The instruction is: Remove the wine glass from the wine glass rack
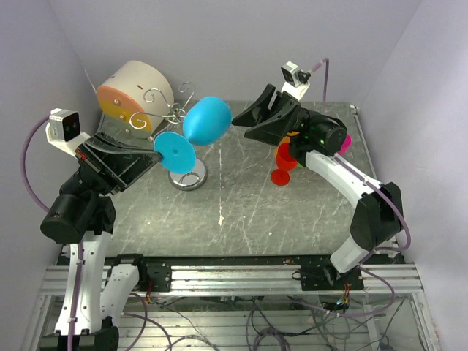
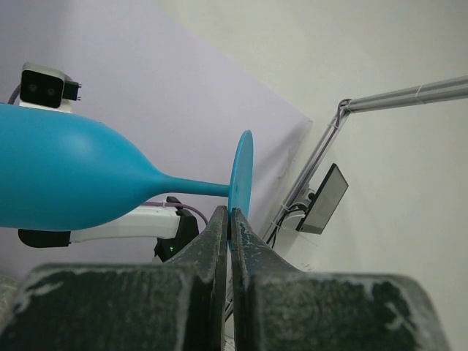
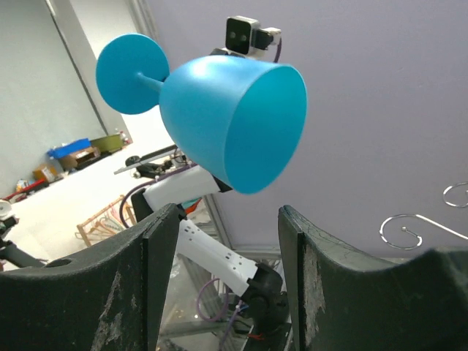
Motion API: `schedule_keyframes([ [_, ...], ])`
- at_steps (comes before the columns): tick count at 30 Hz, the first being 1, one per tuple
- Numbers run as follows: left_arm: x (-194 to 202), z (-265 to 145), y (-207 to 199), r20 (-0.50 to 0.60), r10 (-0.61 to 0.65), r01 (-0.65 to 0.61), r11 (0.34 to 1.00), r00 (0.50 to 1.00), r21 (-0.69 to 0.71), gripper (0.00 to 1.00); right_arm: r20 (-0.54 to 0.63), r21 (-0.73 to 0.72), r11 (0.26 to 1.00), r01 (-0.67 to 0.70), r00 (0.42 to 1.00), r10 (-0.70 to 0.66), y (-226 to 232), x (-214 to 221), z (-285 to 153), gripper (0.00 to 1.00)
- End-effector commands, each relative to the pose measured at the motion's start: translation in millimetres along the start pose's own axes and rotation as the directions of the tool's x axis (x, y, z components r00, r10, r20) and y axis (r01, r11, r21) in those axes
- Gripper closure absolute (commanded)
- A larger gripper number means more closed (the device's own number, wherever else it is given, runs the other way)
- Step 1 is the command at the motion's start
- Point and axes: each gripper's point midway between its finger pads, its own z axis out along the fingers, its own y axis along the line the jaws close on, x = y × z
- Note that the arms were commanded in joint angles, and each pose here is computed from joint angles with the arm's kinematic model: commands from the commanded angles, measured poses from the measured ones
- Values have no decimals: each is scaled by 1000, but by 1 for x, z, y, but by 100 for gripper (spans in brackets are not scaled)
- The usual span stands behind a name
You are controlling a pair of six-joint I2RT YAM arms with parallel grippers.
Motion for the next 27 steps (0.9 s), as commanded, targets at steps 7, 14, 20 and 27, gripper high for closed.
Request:
schedule_keyframes([
  [7, 8, -6, -5, 5, -1, 1, 1000, 1000, 27, 93, 21, -186, 969, 160, 987, -159, 51, -2, 24, 44],
  [14, 9, -8, 1, 7, -10, 10, 1000, 1000, 14, 93, 35, -228, 963, 146, 989, -142, 56, 3, 31, 46],
  [20, 9, -9, 5, 8, -13, 13, 1000, 1000, 4, 93, 35, -242, 959, 146, 989, -142, 63, 4, 33, 69],
  [27, 9, -13, 19, 22, -34, 34, 999, 999, -36, 92, 30, -231, 962, 146, 989, -143, 73, 7, 30, 100],
])
